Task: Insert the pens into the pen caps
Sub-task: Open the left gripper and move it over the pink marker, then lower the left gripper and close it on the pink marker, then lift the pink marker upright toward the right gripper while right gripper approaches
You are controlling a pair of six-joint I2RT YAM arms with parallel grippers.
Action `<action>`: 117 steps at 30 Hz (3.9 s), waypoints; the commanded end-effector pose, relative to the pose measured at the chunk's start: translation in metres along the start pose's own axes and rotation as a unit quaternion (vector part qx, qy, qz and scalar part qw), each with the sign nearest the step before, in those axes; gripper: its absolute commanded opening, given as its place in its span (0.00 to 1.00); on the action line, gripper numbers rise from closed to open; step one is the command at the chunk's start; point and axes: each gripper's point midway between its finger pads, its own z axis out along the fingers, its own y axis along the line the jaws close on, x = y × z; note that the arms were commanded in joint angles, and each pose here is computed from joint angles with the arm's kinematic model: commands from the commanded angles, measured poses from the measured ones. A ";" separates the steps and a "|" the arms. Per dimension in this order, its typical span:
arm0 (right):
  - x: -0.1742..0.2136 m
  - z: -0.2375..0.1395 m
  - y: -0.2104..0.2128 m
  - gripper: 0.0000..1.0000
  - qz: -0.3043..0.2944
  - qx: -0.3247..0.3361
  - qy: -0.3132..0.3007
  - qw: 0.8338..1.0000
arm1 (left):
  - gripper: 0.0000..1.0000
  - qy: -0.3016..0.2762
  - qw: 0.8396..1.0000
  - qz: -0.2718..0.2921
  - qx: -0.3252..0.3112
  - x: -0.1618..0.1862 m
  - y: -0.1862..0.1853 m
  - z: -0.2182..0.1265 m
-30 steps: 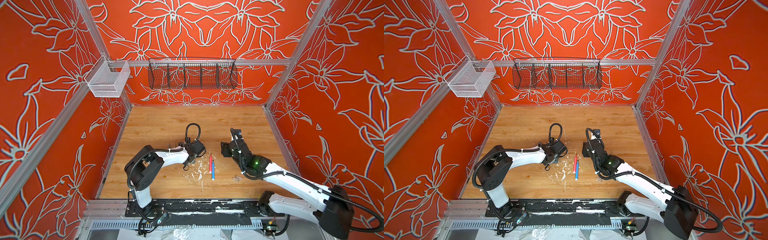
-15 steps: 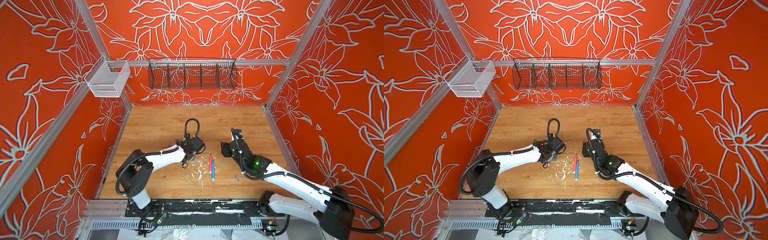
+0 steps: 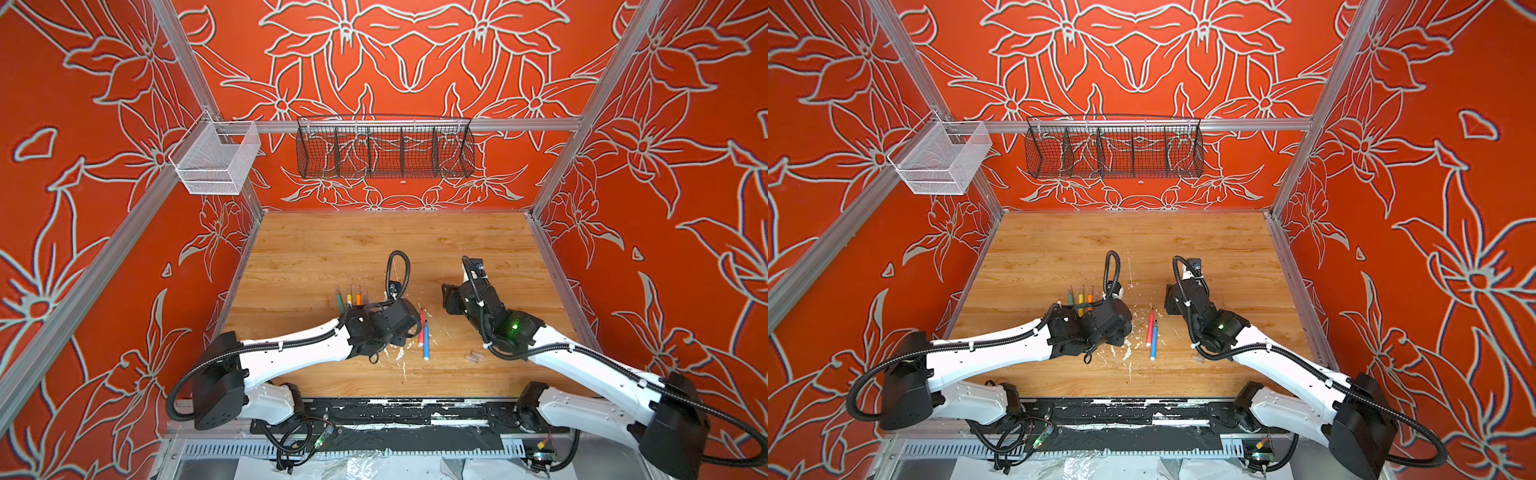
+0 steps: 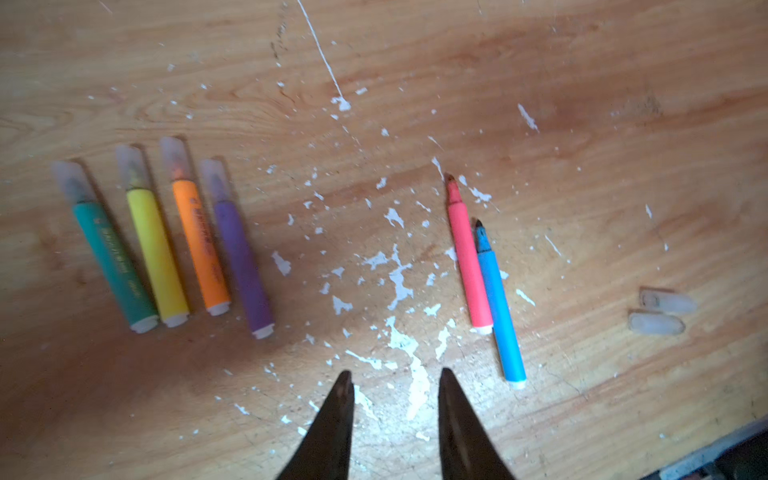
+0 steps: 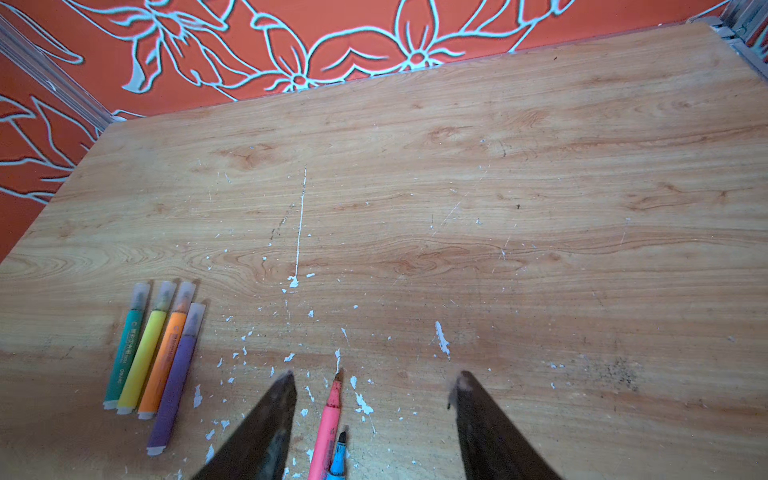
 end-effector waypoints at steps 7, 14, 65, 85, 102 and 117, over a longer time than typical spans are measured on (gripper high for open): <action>-0.009 -0.003 -0.001 0.64 0.009 0.003 -0.003 1.000 | 0.30 0.053 0.998 0.020 0.010 0.037 -0.041 0.037; -0.006 0.002 -0.006 0.64 0.026 0.002 0.010 1.000 | 0.28 0.077 0.997 0.028 0.004 0.049 -0.055 0.060; 0.001 0.010 -0.014 0.64 0.051 0.003 0.034 0.998 | 0.29 0.077 0.995 0.049 -0.043 0.035 -0.056 0.101; 0.003 0.014 -0.014 0.63 0.053 0.004 0.043 0.998 | 0.26 0.114 0.992 0.025 -0.050 0.053 -0.037 0.128; 0.001 0.008 -0.020 0.63 0.073 0.002 0.032 0.997 | 0.00 0.122 0.990 0.031 -0.061 0.029 -0.020 0.094; -0.004 -0.001 -0.019 0.62 0.087 -0.028 0.011 0.996 | 0.00 -0.039 0.997 0.059 0.032 -0.075 0.006 0.045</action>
